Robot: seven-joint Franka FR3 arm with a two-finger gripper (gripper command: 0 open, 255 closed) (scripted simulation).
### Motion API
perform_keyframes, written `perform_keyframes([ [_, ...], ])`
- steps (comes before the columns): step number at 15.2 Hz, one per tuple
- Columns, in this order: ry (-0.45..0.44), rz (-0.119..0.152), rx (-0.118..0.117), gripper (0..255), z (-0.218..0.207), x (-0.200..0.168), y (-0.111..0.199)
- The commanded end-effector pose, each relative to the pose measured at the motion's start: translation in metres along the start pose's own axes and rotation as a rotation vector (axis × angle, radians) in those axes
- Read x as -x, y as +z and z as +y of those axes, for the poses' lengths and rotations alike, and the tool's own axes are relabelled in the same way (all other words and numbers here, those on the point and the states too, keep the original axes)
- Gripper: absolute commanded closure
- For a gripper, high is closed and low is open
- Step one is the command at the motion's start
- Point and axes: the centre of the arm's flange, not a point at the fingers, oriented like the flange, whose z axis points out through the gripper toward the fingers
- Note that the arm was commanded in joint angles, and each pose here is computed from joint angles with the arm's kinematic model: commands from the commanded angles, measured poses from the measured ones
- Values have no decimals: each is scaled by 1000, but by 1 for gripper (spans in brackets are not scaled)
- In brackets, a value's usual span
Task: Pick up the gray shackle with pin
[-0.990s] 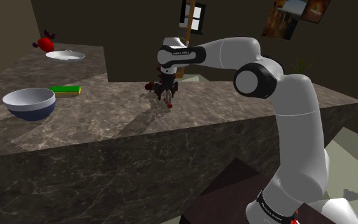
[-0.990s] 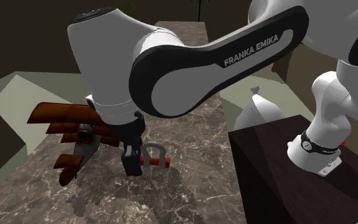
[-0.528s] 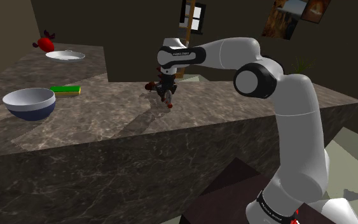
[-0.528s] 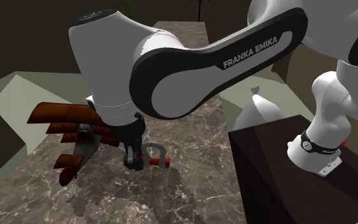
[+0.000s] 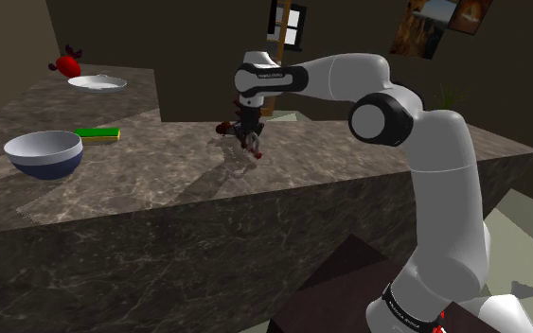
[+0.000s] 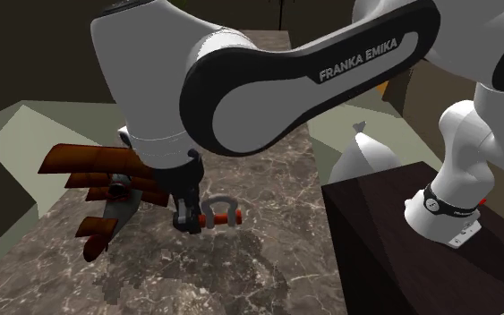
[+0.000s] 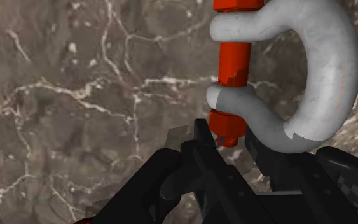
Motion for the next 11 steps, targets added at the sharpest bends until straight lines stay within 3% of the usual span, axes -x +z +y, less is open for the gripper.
perform_keyframes([
  [1, 0, 0, 0, 255, 0, 0, -11],
  [11, 0, 0, 0, 255, -1, 1, -64],
])
